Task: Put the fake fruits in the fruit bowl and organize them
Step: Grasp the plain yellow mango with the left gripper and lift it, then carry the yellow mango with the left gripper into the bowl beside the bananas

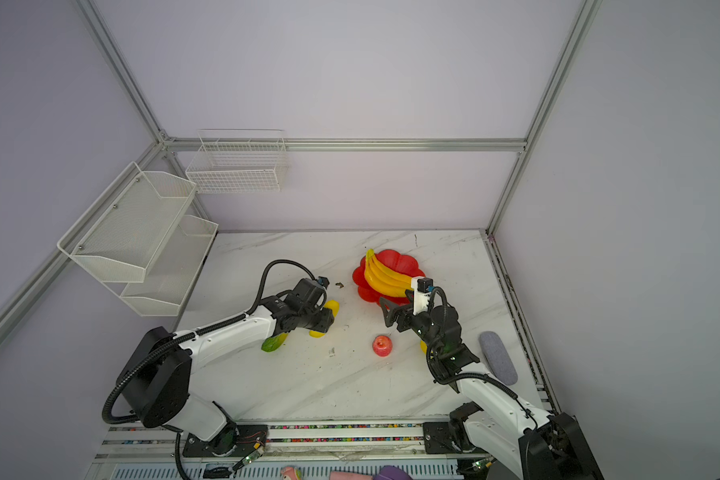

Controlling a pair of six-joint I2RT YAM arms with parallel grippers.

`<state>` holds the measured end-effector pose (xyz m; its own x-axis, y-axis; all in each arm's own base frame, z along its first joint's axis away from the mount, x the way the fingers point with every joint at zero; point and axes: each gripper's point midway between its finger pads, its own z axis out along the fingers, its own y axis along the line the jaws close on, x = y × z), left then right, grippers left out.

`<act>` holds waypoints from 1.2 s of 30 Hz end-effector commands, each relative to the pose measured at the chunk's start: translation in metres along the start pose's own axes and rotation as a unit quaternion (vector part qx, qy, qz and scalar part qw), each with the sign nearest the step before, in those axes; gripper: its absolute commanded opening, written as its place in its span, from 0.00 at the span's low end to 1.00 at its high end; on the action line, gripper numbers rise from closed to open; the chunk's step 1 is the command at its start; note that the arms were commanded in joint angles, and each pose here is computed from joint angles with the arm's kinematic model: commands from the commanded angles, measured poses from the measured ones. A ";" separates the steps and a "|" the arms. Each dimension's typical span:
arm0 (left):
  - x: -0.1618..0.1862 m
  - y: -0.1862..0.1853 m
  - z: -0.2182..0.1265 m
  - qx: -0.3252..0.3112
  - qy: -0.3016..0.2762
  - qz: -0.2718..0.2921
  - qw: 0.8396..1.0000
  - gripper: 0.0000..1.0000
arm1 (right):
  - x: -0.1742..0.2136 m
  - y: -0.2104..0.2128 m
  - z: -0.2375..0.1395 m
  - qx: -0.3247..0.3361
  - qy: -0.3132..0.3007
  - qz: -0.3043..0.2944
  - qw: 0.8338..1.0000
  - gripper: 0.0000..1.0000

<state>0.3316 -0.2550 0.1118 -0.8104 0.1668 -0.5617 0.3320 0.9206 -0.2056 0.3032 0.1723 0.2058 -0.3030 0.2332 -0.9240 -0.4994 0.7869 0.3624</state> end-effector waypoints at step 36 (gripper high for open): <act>-0.152 -0.068 0.069 0.016 -0.234 -0.397 0.888 0.47 | -0.026 -0.006 -0.019 0.010 -0.058 0.005 0.998 0.97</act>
<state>0.4490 -0.3627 0.1162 -0.5913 -0.6348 -0.4974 -0.2440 0.7287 -0.6400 0.3007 0.1532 0.2201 -0.2449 0.2830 -0.9273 -0.4711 0.8012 0.3690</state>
